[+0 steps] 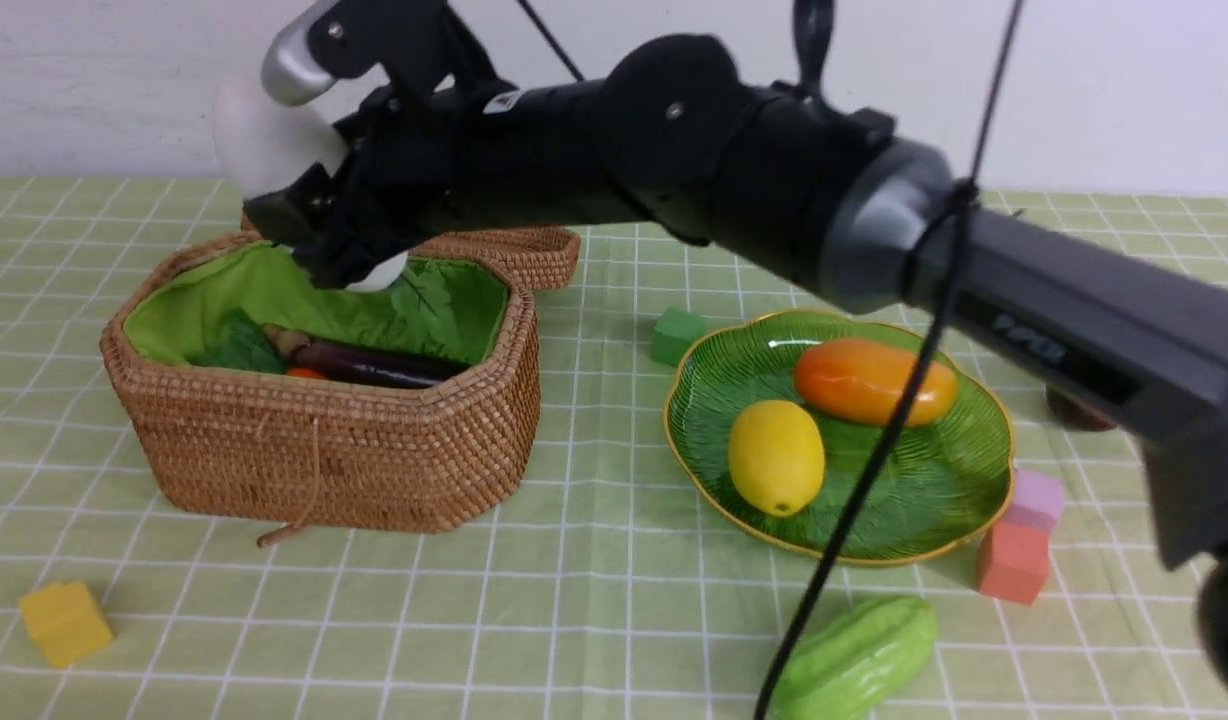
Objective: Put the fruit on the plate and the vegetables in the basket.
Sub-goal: Take a daikon with your right arm and place it on the basket on the left, then take a chayote with your right arm and place it on the basket on the left.
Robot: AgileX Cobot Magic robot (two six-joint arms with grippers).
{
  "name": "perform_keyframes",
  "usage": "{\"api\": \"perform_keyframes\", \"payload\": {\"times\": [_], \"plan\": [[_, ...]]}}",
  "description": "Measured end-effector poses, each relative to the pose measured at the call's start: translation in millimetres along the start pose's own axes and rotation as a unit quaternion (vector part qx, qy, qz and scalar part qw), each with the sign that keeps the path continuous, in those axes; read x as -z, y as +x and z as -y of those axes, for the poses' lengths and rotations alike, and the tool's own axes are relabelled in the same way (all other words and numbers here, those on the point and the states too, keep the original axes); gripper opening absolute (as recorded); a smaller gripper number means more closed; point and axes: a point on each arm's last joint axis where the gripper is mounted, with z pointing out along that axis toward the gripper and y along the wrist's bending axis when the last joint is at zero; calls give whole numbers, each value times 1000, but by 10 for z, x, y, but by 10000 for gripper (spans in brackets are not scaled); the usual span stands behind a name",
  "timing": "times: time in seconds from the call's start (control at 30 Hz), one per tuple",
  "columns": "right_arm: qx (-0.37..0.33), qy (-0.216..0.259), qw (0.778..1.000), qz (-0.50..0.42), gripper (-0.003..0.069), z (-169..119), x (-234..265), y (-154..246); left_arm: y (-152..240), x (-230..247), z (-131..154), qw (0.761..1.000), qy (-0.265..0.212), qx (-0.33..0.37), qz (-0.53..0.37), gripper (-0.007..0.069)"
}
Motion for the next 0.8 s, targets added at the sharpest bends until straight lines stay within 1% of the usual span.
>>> {"api": "perform_keyframes", "payload": {"times": [0.13,0.4,0.43,0.6,0.7,0.8], "plan": [[-2,11,1000,2,531,48,-162,118,0,0,0,1000,0,0,0,134],[-18,22,1000,4,531,72,-159,95,0,0,0,1000,0,0,0,137],[-20,22,1000,1,540,70,-159,101,0,0,0,1000,0,0,0,138],[-20,12,999,-40,666,75,-135,164,0,0,0,1000,0,0,0,144],[-28,6,996,-80,675,110,-64,193,0,0,0,1000,0,0,0,146],[-34,12,994,-105,648,173,78,123,0,0,0,1000,0,0,0,148]]}}
